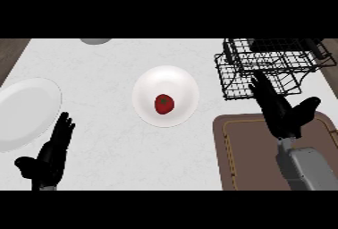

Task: Pick the bell pepper from the tray and place it in the tiered basket

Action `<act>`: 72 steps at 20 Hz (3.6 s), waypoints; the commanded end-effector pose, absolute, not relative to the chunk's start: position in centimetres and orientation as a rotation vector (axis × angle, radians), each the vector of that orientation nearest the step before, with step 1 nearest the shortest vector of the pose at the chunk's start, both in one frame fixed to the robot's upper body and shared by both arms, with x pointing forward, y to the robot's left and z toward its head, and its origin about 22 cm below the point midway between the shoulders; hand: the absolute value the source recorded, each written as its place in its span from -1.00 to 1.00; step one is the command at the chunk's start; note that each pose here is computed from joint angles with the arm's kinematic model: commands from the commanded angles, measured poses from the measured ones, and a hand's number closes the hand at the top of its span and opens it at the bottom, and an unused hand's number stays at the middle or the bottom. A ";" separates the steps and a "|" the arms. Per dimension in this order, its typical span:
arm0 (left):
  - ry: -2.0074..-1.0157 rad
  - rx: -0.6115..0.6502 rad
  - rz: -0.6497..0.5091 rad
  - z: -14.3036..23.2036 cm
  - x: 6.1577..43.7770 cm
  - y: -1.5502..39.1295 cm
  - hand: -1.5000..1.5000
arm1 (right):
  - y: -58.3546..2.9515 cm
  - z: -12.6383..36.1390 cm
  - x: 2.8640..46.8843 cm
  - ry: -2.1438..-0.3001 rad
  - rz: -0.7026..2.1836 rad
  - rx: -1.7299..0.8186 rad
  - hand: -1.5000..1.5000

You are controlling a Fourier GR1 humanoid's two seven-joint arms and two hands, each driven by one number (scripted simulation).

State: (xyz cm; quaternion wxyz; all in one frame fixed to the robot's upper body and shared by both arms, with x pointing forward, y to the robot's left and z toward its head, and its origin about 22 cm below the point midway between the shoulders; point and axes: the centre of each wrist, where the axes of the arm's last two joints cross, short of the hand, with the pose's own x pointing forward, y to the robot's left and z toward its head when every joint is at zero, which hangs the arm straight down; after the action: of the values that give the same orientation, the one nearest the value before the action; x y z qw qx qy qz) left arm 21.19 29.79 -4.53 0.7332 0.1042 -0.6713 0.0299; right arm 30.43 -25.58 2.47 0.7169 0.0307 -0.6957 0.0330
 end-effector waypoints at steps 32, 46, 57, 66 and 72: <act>-1.651 0.224 -0.068 2.0 26.4 22.0 0.00 | -49.2 28.9 17.1 -1.826 1.080 -0.042 -1.00; -1.672 0.181 -0.113 1.8 26.5 19.9 0.00 | -41.6 24.6 13.2 -1.660 1.331 -0.296 -1.00; -1.676 0.179 -0.102 4.5 27.8 19.7 0.00 | -42.5 22.1 13.5 -1.471 1.413 -0.395 -1.00; -1.659 0.201 -0.106 3.6 27.5 20.8 0.00 | -44.1 17.8 12.0 -1.426 1.507 -0.524 -1.00; -1.658 0.196 -0.099 4.1 28.0 20.6 0.00 | -43.7 16.1 12.5 -1.446 1.545 -0.566 -1.00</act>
State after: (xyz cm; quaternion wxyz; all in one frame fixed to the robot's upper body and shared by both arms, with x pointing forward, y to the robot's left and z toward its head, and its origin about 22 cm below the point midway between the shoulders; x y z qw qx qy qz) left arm 27.39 20.83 3.74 0.6689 0.0874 -0.7368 -0.0448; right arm 12.60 -43.51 17.06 0.4714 -0.2746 -0.5820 0.6030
